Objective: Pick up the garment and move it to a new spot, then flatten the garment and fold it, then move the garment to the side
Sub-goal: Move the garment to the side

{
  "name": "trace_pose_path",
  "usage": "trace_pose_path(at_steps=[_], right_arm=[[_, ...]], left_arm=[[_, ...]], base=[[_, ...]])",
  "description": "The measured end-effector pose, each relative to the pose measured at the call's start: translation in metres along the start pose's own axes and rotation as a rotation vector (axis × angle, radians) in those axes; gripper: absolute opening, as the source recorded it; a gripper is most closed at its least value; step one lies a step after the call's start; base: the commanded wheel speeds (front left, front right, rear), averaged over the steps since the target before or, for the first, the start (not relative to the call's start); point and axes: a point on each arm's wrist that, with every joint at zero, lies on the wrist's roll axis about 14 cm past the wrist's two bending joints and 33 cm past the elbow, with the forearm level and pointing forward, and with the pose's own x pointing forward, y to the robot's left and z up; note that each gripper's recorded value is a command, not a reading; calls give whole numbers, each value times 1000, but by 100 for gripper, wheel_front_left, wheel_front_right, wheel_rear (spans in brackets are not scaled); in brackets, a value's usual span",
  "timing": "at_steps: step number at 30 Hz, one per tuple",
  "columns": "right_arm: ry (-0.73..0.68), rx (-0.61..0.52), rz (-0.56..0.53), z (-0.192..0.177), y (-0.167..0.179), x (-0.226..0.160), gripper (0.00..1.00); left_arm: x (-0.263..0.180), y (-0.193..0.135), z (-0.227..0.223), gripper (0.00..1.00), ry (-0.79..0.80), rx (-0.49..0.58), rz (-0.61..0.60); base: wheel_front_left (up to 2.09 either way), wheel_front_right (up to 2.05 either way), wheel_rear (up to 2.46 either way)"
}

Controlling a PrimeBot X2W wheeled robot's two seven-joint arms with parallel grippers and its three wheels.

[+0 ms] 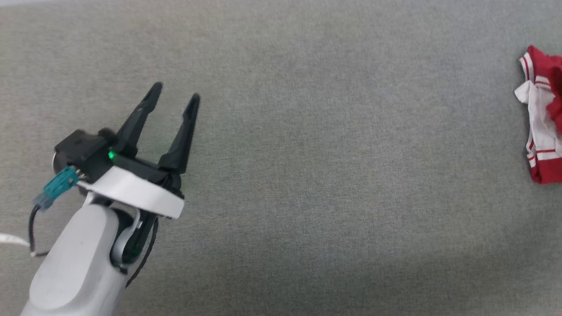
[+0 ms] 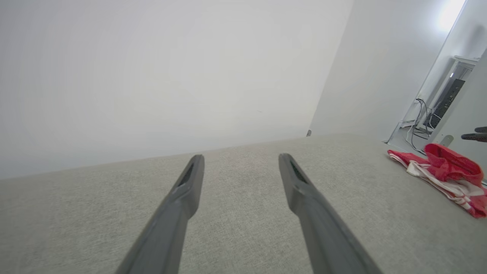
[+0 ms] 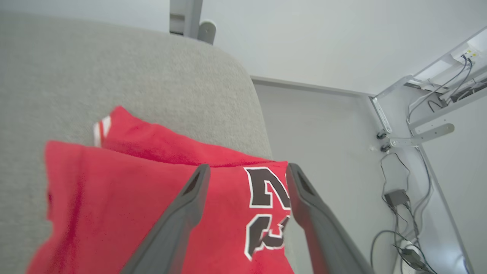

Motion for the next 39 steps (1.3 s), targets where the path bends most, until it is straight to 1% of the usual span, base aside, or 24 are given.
trace_pose_path(at_steps=[7,9,13,14,17,19,26,30,32,35,37,39], right_arm=[[-151,100,119,28,43,-16,100],[-190,97,159,35,58,-23,100],[-286,142,241,48,87,-42,100],[-308,134,263,49,95,-47,100],[-370,154,325,53,118,-65,100],[-412,173,350,55,127,-76,100],[-532,225,400,51,147,-111,100],[-566,235,412,40,153,-128,100],[-579,269,415,36,155,-136,100],[-603,278,424,28,159,-149,100],[-605,303,423,20,160,-156,100],[-609,303,419,14,161,-161,100]], left_arm=[[-36,20,20,100,-34,16,109],[-47,24,25,100,-43,25,135],[-70,31,40,100,-72,44,186],[-77,32,43,100,-78,50,200],[-98,39,45,100,-74,65,243],[-112,42,47,100,-72,83,266],[-158,53,49,100,-76,94,366],[-181,57,50,100,-82,91,416],[-191,59,51,100,-89,92,441],[-208,64,54,100,-101,93,481],[-217,65,53,100,-100,91,497],[-225,65,51,100,-96,89,511]], base=[[0,0,0],[0,0,0],[0,0,0],[0,0,0],[0,0,0],[0,0,0],[0,0,0],[0,0,0],[0,0,0],[0,0,0],[0,0,0],[0,0,0]])
